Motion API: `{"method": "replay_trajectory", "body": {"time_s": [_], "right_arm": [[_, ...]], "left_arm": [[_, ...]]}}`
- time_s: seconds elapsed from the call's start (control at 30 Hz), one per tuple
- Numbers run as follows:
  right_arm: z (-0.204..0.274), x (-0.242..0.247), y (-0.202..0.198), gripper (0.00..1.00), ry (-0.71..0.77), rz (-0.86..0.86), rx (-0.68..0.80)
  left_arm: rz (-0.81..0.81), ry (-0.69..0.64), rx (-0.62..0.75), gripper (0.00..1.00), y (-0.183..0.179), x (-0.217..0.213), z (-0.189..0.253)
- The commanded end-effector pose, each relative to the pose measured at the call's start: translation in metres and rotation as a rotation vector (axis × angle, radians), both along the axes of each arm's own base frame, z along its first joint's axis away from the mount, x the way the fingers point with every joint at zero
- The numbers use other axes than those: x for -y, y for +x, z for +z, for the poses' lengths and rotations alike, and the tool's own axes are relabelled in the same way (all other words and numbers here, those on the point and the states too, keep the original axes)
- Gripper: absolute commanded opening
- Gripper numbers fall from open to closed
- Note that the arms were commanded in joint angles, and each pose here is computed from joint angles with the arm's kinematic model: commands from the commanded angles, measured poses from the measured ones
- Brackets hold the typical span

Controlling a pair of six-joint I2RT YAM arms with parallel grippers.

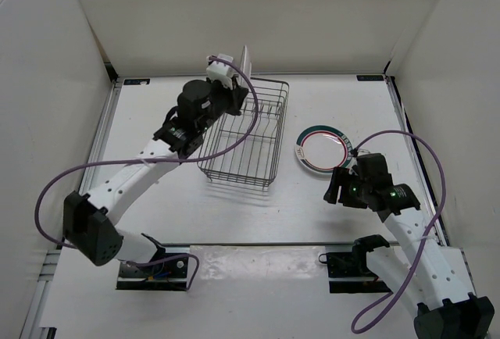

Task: Unload the plates from the dish rack

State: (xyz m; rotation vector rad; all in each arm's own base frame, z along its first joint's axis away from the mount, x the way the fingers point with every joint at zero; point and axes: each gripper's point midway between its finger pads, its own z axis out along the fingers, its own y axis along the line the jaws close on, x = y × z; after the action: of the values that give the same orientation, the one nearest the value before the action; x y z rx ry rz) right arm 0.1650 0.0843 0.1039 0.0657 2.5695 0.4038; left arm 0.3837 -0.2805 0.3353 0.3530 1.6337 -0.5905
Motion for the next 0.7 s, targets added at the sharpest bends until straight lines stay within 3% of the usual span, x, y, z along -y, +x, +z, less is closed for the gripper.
{"method": "replay_trajectory", "body": {"time_s": [0.0,0.03,0.1,0.13,0.2,0.3,0.43,0.57,0.6,0.63,0.67], "right_arm": [[0.000,-0.003,0.002,0.70,0.003,0.020,0.014],[0.001,-0.002,0.002,0.70,0.006,0.017,0.018],[0.001,-0.003,0.002,0.70,0.006,0.019,0.018],[0.002,-0.003,0.003,0.70,0.008,0.018,0.022],[0.001,-0.004,0.002,0.70,0.012,0.024,0.019],[0.002,-0.005,0.002,0.70,0.018,0.033,0.022],[0.001,-0.007,0.001,0.70,0.026,0.035,0.016],[0.002,-0.008,0.001,0.70,0.030,0.042,0.020],[0.002,-0.007,0.001,0.70,0.028,0.041,0.021],[0.002,-0.008,0.001,0.70,0.030,0.044,0.023],[0.002,-0.008,0.001,0.70,0.032,0.040,0.021]], "left_arm": [[0.045,0.114,0.246,0.00,-0.021,-0.030,0.085],[0.126,0.240,0.163,0.00,-0.019,-0.050,0.061],[0.189,0.324,0.180,0.00,-0.025,-0.067,0.075],[0.266,0.484,0.156,0.00,-0.025,-0.092,0.060],[0.438,0.636,0.116,0.00,-0.027,-0.135,0.042],[0.539,0.742,0.026,0.00,-0.035,-0.176,-0.015],[0.647,0.698,-0.223,0.00,-0.048,-0.226,-0.101],[0.716,0.671,-0.372,0.00,-0.053,-0.255,-0.156],[0.715,0.695,-0.414,0.01,-0.058,-0.258,-0.175],[0.731,0.678,-0.448,0.10,-0.058,-0.260,-0.186],[0.731,0.677,-0.454,0.10,-0.057,-0.259,-0.191]]}}
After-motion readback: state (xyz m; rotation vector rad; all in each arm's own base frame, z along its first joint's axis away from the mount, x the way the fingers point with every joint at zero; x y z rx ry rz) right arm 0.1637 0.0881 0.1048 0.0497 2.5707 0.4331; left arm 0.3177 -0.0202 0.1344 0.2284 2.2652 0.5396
